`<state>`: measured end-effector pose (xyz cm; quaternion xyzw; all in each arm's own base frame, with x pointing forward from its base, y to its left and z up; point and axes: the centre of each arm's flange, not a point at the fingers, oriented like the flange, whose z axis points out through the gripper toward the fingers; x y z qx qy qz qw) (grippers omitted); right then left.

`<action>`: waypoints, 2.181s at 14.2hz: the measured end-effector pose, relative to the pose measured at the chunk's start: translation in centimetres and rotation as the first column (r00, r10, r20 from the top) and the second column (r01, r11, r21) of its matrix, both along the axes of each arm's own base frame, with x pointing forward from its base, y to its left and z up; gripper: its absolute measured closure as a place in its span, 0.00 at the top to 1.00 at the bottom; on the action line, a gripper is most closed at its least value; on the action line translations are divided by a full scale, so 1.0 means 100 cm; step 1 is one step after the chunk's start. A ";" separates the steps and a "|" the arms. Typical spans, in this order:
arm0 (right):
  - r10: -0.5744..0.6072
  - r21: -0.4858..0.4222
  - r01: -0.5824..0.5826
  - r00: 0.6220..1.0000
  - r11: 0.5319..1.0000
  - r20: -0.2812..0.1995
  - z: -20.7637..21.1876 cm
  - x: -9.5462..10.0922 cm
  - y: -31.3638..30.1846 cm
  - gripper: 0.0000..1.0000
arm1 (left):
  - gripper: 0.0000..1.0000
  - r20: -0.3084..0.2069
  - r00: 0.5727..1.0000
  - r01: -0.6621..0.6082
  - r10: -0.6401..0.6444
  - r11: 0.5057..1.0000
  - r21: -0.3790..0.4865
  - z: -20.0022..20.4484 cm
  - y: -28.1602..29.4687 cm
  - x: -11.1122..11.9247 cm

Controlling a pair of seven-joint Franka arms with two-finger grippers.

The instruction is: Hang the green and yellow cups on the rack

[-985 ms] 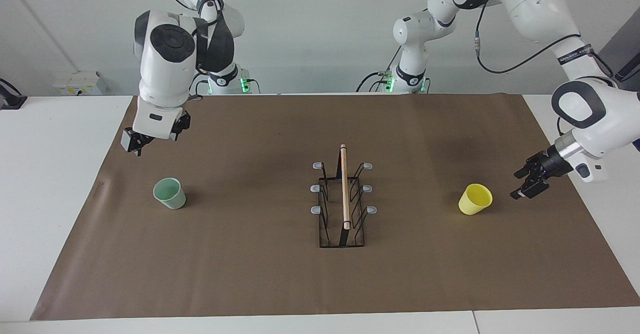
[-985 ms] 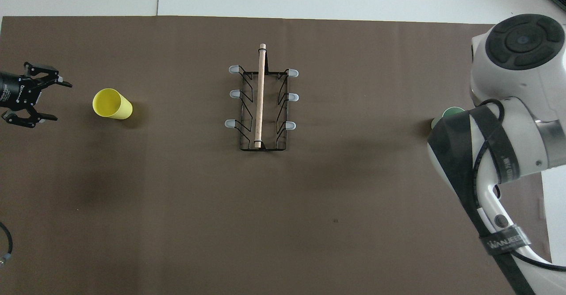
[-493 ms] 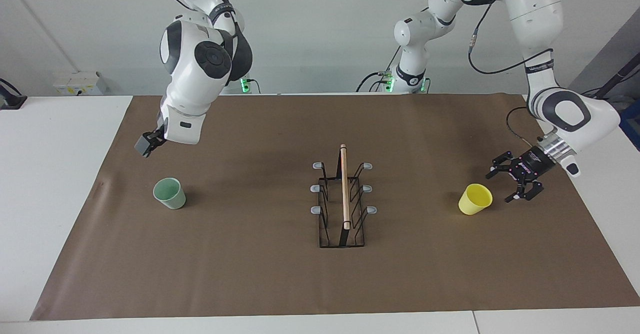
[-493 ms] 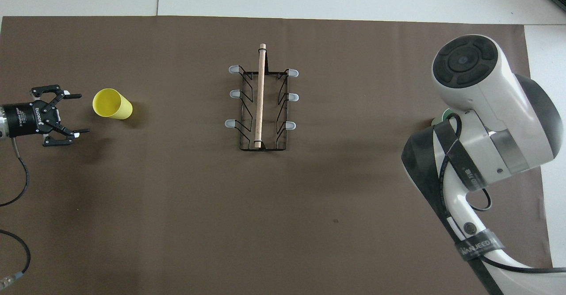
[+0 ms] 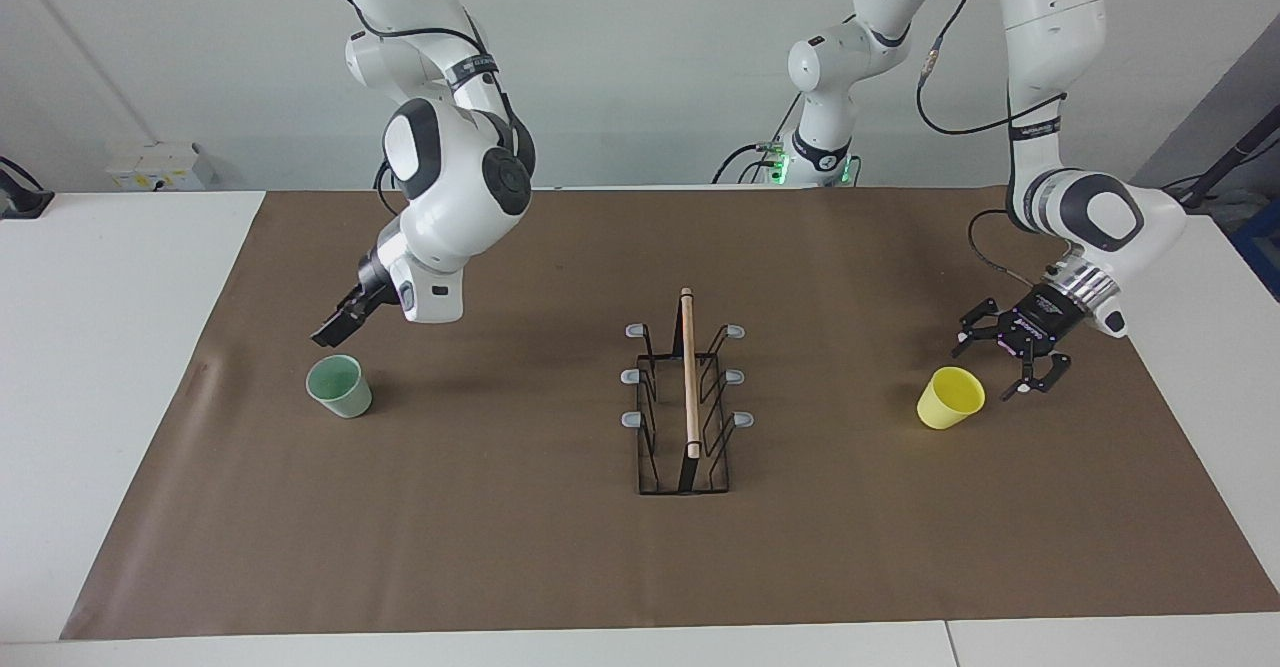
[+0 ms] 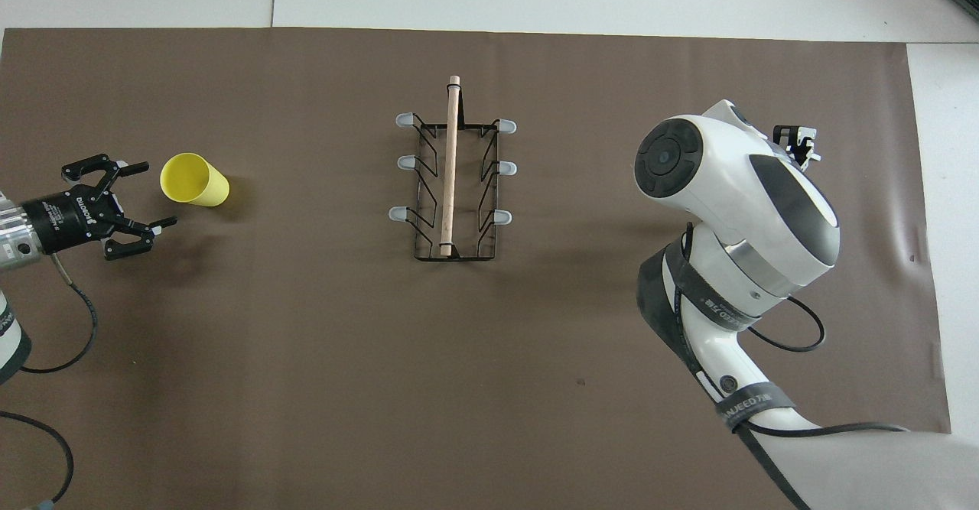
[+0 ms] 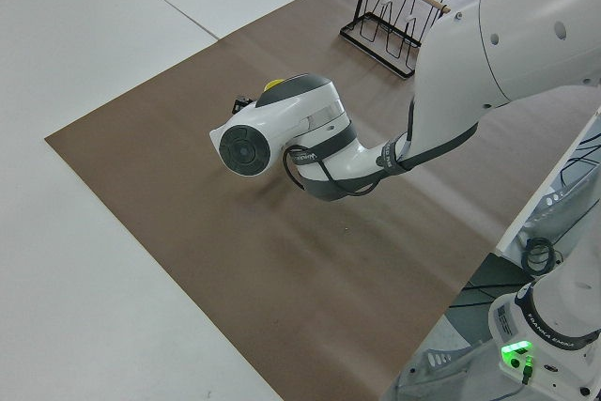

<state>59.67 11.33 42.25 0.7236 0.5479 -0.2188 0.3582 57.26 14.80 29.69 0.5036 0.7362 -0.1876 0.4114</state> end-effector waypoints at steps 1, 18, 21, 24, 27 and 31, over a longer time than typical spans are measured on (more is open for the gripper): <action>0.025 -0.005 -0.025 1.000 1.000 -0.005 -0.012 0.002 0.001 1.00 | 1.00 0.000 1.000 -0.008 0.008 1.000 0.000 -0.001 -0.004 0.001; 0.055 0.046 -0.057 0.998 0.997 0.033 -0.149 0.009 0.006 1.00 | 1.00 -0.016 0.995 -0.098 0.098 0.995 0.013 -0.020 -0.046 0.005; 0.068 0.051 -0.068 0.998 0.996 -0.006 -0.159 0.007 -0.013 1.00 | 1.00 -0.017 0.993 -0.112 0.113 0.993 0.029 -0.023 -0.043 0.004; 0.166 0.014 -0.165 0.983 0.986 -0.085 -0.163 0.005 -0.014 1.00 | 1.00 -0.021 0.993 -0.113 0.114 0.993 0.032 -0.026 -0.046 0.004; 0.258 -0.033 -0.266 0.954 0.964 -0.152 -0.168 0.001 -0.010 1.00 | 1.00 -0.020 0.992 -0.122 0.123 0.992 0.031 -0.027 -0.054 0.006; 0.366 -0.114 -0.396 0.905 0.911 -0.217 -0.188 -0.012 -0.009 1.00 | 0.71 -0.014 0.992 -0.127 0.127 0.991 0.036 -0.026 -0.054 0.007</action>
